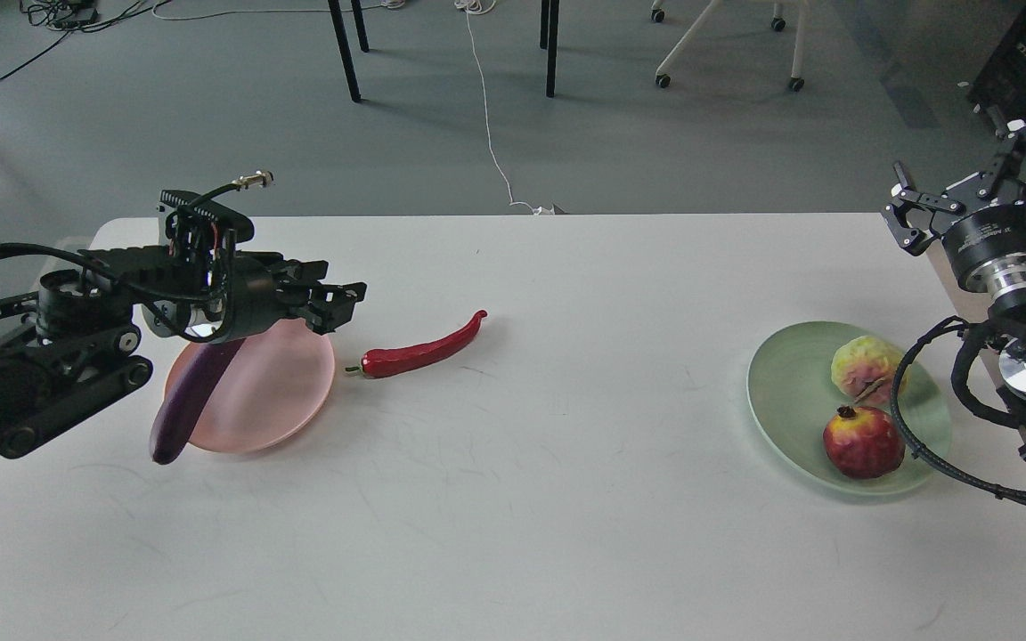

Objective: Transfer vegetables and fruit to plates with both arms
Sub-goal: 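Reach the left gripper to the red chili pepper and grasp it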

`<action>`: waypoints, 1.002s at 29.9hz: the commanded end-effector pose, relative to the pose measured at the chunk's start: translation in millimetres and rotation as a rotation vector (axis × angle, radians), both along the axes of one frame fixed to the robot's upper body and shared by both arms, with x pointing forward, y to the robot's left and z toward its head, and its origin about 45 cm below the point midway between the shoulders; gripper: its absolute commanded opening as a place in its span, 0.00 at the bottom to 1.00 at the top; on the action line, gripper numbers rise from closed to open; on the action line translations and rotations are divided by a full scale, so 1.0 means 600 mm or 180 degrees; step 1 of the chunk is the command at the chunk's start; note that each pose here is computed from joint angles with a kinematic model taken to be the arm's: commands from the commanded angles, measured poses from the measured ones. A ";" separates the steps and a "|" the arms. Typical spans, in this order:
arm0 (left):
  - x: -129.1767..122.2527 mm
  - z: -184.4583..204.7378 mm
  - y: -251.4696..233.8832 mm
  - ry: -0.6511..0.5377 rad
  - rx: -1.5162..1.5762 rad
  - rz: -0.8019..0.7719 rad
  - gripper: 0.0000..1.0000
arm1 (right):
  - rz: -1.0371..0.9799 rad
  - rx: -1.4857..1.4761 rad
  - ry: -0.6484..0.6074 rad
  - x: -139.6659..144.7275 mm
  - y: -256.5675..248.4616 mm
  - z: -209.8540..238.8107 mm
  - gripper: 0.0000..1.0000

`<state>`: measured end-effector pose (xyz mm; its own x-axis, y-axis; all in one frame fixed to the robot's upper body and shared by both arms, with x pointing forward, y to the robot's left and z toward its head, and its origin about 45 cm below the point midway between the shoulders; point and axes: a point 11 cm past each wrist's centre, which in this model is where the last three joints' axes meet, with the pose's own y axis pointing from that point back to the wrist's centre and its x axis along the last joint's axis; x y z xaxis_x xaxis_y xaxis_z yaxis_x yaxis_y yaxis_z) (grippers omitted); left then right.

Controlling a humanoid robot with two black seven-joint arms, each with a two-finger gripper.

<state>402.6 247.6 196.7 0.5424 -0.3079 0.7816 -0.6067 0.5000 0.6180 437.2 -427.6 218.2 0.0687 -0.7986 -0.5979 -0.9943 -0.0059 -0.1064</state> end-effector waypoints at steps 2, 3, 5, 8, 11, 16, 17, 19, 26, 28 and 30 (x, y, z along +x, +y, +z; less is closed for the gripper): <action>-0.019 -0.035 -0.085 -0.0057 0.0208 -0.0501 0.56 | -0.0025 -0.0005 -0.0022 0.000 -0.006 0.005 0.99; -0.022 -0.043 -0.091 -0.0068 0.0282 -0.0571 0.56 | -0.0020 0.0003 -0.0026 0.001 -0.004 0.005 0.99; -0.022 -0.064 -0.091 -0.0067 0.0447 -0.0627 0.55 | -0.0013 0.0019 -0.0032 0.001 0.000 0.004 0.99; -0.016 -0.085 -0.096 -0.0031 0.0526 -0.0614 0.54 | -0.0002 0.0027 -0.0035 0.002 0.002 0.004 0.99; -0.015 -0.093 -0.095 -0.0006 0.0552 -0.0594 0.53 | -0.0003 0.0027 -0.0031 0.001 0.002 0.003 0.99; -0.019 -0.108 -0.104 0.0031 0.0560 -0.0589 0.50 | -0.0008 0.0025 -0.0024 0.000 0.001 0.002 0.99; -0.019 -0.112 -0.100 0.0045 0.0574 -0.0562 0.48 | -0.0008 0.0025 -0.0024 0.000 0.001 0.002 0.99; -0.018 -0.118 -0.094 0.0073 0.0593 -0.0523 0.38 | -0.0010 0.0029 -0.0025 0.000 0.001 0.002 0.99; -0.027 -0.133 -0.086 0.0140 0.0604 -0.0488 0.27 | -0.0014 0.0023 -0.0017 0.000 0.000 0.000 0.99; -0.032 -0.139 -0.084 0.0169 0.0601 -0.0483 0.27 | -0.0009 0.0025 -0.0019 0.000 0.001 0.001 0.99; -0.036 -0.144 -0.085 0.0190 0.0590 -0.0484 0.26 | -0.0009 0.0025 -0.0019 0.000 0.001 0.001 0.99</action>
